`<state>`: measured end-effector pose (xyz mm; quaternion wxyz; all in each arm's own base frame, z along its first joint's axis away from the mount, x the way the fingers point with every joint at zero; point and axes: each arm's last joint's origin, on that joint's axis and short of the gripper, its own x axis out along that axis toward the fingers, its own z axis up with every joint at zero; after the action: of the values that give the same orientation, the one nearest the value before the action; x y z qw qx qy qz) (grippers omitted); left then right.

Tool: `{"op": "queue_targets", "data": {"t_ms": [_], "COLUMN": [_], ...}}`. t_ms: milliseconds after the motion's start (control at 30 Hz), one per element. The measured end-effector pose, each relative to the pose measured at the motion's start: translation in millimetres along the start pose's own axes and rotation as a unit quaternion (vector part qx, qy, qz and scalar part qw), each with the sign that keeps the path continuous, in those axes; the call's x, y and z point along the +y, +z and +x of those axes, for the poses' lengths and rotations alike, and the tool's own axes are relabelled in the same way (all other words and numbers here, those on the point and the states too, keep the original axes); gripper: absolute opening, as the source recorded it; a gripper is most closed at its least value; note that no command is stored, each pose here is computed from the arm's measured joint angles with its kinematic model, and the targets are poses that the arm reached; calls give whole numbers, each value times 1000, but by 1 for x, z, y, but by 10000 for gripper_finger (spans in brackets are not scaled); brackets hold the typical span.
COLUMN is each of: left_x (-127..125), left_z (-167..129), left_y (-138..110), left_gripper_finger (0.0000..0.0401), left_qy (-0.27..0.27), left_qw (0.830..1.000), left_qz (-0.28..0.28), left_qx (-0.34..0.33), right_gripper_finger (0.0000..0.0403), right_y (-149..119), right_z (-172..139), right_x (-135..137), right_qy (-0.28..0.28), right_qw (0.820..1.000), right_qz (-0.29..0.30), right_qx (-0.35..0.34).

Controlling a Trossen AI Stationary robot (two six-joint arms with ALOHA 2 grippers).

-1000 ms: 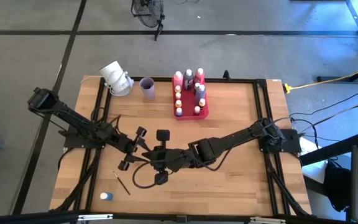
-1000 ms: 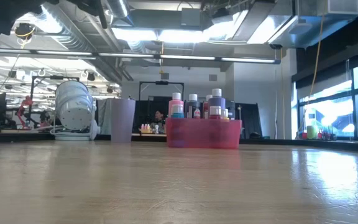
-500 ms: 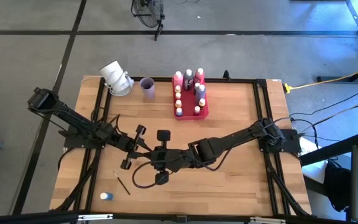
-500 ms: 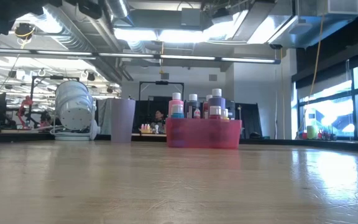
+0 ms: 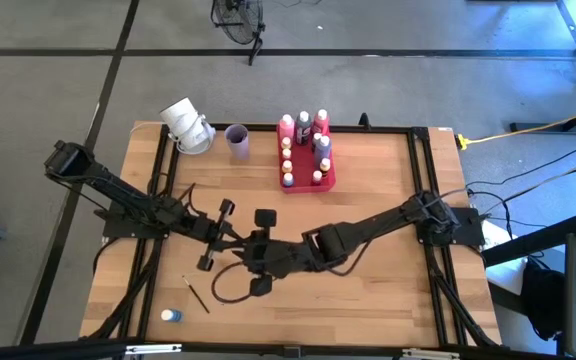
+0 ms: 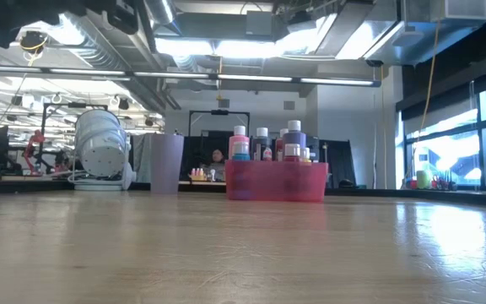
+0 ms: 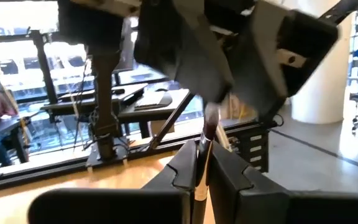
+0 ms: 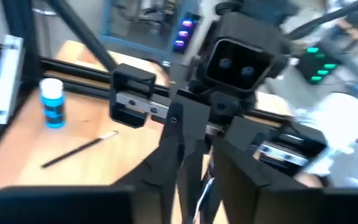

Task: Pick & Place Paint Supplies
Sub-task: Put the black paint brush into the purple cup

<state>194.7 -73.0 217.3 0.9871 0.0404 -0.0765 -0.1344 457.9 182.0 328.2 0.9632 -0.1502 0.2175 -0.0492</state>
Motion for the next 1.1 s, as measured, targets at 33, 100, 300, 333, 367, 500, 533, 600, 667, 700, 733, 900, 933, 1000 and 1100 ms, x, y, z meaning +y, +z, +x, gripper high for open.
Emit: {"op": "queue_targets", "data": {"t_ms": [33,100,300,333,367,500,533,600,667,700,733,900,933,1000,1100], "left_x": [0,1,9,10,12,16,18,21,25,27,29,41,45,53,67], "left_z": [0,0,-5,-6,-7,-17,-21,-29,-37,-41,-45,-59,-62,-65,-69], "left_y": [-1,-4,-11,-11,-9,5,11,22,32,37,41,48,49,51,51], "left_gripper_finger": [16,16,18,18,18,18,19,19,19,19,19,17,17,16,16], "left_qy": [5,28,170,189,202,246,261,285,301,308,313,312,317,322,335], "left_qw": [1000,999,981,977,974,961,957,949,944,942,941,942,941,940,935], "left_qz": [0,-1,21,30,40,95,102,114,126,128,127,125,120,116,119], "left_qx": [4,22,88,91,91,85,78,64,45,35,27,15,10,-3,-10], "right_gripper_finger": [115,144,204,208,211,215,214,213,213,213,213,213,213,213,213], "right_y": [0,0,-7,-9,-12,-21,-23,-27,-32,-35,-39,-59,-63,-70,-79], "right_z": [-2,-8,-40,-46,-51,-66,-69,-72,-75,-76,-78,-84,-84,-87,-90], "right_x": [3,10,37,43,49,66,68,71,70,69,68,62,61,58,58], "right_qy": [-18,-63,-261,-275,-281,-264,-262,-261,-264,-266,-269,-284,-292,-310,-327], "right_qw": [1000,998,965,961,959,963,963,964,963,962,961,954,951,945,939], "right_qz": [-3,-7,-8,-15,-23,-47,-42,-28,-22,-21,-19,18,25,35,50], "right_qx": [2,5,21,23,26,39,40,43,52,58,65,99,101,99,93]}}
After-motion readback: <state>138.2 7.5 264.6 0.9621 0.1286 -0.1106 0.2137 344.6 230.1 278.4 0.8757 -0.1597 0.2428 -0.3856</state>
